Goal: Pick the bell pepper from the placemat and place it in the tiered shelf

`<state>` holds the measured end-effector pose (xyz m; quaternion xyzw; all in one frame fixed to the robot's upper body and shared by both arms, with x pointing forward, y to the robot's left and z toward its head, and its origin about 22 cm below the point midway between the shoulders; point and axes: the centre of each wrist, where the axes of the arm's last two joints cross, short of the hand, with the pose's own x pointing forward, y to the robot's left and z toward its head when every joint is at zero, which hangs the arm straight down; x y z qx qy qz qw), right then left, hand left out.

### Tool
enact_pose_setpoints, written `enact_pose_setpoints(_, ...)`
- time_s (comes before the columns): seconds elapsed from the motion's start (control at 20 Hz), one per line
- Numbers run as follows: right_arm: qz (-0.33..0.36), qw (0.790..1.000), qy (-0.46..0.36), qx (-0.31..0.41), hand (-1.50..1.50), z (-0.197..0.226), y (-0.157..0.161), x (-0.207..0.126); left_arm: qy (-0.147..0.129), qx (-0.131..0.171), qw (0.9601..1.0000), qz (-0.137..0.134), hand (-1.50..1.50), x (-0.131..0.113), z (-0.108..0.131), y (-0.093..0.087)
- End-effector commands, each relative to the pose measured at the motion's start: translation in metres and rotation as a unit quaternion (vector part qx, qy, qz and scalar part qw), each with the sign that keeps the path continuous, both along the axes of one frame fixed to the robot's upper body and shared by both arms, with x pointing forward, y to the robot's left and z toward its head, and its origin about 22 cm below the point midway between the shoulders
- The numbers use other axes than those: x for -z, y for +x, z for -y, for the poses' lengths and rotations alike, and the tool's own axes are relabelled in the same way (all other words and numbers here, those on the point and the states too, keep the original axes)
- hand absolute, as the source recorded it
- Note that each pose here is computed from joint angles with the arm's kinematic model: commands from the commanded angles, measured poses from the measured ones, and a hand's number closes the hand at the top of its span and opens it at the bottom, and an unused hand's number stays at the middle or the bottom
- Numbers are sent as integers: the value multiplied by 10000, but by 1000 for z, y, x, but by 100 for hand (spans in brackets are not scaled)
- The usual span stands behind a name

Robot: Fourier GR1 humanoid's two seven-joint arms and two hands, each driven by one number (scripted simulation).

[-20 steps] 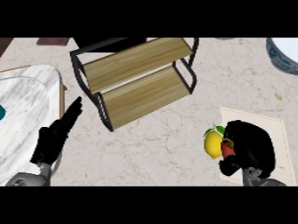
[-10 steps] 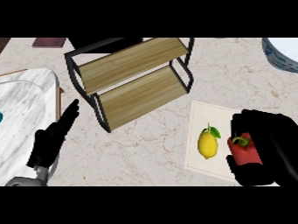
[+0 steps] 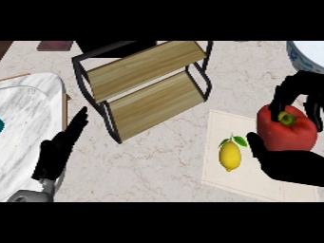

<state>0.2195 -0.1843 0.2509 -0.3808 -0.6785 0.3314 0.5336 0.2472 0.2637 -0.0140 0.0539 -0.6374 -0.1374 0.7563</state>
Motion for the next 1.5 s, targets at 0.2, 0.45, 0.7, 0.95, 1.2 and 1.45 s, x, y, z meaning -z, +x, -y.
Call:
enact_pose_setpoints(0.2,219,9993,-94,287,150,-31,71,-53,-110,85,9993,-356,0,14,1,-8)
enact_pose_setpoints(0.45,183,9988,137,428,150,-38,112,-67,-38,19,9994,-340,0,24,22,-5)
enact_pose_setpoints(0.7,194,9995,-56,244,150,-58,154,-53,-67,55,9996,-272,0,7,13,-7)
enact_pose_setpoints(0.95,-60,9992,-381,41,150,-98,181,-44,-63,205,9991,-369,0,11,15,-14)
enact_pose_setpoints(1.2,-316,9983,-435,-203,150,-117,207,-23,35,161,9994,-306,0,4,11,8)
enact_pose_setpoints(1.45,-801,9944,-574,-388,150,-137,218,-13,-96,140,9992,-370,0,21,-2,-11)
